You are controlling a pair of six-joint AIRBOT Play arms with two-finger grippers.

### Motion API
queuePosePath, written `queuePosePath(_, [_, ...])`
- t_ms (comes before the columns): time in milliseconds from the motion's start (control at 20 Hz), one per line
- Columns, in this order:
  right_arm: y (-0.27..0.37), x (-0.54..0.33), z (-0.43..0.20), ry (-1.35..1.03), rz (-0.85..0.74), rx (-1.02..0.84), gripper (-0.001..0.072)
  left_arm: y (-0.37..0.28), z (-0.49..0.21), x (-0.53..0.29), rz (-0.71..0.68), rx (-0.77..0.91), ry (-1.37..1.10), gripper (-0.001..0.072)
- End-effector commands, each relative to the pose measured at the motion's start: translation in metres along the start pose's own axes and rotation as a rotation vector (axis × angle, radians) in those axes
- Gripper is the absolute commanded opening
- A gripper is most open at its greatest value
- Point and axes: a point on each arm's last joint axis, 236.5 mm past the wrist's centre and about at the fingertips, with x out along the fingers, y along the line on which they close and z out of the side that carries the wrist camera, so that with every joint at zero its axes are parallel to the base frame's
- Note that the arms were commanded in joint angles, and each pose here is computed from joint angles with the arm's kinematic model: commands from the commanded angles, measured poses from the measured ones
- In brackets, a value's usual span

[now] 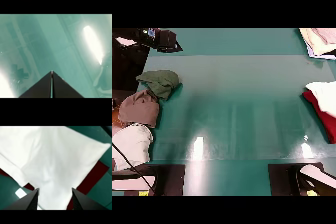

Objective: Fold the shirts.

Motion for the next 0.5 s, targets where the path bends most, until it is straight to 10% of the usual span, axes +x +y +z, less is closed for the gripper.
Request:
queuePosePath(0, [-0.019,-0.002,-0.014,0.058,-0.082,0.015,0.047,0.0,0.0,0.0,0.0,0.007,0.002,0.0026])
queuePosePath(450, [0.163,-0.039,-0.036,0.047,0.413,-0.171,0.0426,-0.001,0.001,0.0,-0.003,0.005,-0.006,0.0026])
